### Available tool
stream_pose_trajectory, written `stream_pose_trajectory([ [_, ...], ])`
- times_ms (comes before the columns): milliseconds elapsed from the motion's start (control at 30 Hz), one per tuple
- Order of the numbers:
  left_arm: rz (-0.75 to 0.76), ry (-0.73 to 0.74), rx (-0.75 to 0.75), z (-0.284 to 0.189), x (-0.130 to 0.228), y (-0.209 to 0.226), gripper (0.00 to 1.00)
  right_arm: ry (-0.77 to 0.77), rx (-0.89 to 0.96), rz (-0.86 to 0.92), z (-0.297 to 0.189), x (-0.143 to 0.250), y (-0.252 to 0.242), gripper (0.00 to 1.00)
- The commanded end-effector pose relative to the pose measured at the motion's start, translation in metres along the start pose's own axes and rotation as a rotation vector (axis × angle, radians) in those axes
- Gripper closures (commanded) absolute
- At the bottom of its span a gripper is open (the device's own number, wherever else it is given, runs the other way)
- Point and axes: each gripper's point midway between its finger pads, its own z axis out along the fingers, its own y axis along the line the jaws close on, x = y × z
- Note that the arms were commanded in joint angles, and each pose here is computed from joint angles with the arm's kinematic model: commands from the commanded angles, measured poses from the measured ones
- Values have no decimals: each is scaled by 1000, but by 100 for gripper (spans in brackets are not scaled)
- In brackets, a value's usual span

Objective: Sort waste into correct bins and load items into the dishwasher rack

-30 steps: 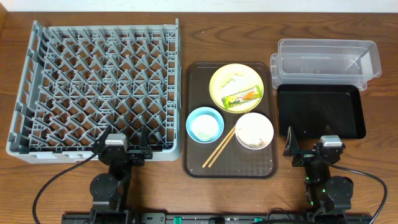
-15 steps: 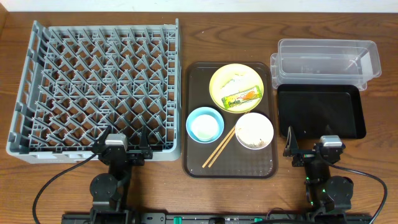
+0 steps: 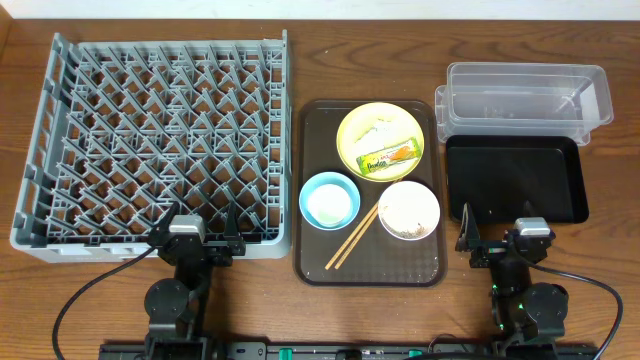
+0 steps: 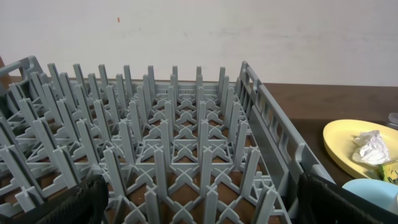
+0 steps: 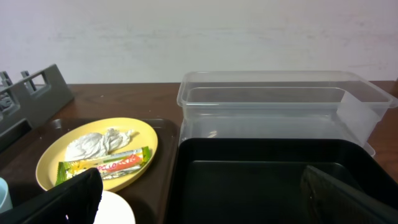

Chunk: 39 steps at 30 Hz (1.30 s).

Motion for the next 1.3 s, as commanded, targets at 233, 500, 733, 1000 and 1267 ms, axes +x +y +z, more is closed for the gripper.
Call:
stream_pose_trajectory([
  [233, 2, 48, 14, 0, 15, -2, 2, -2, -8, 27, 0, 0, 2, 1],
  [500, -66, 48, 12, 0, 14, -2, 2, -3, -9, 40, 0, 0, 2, 1],
  [733, -82, 65, 10, -5, -1, -3, 2, -19, -40, 40, -4, -17, 8, 1],
  [1000, -94, 218, -7, -10, -36, -5, 2, 78, -88, 41, 3, -49, 20, 1],
  [1267, -104, 540, -43, -1, -47, -6, 2, 332, -218, 68, 42, -76, 48, 1],
])
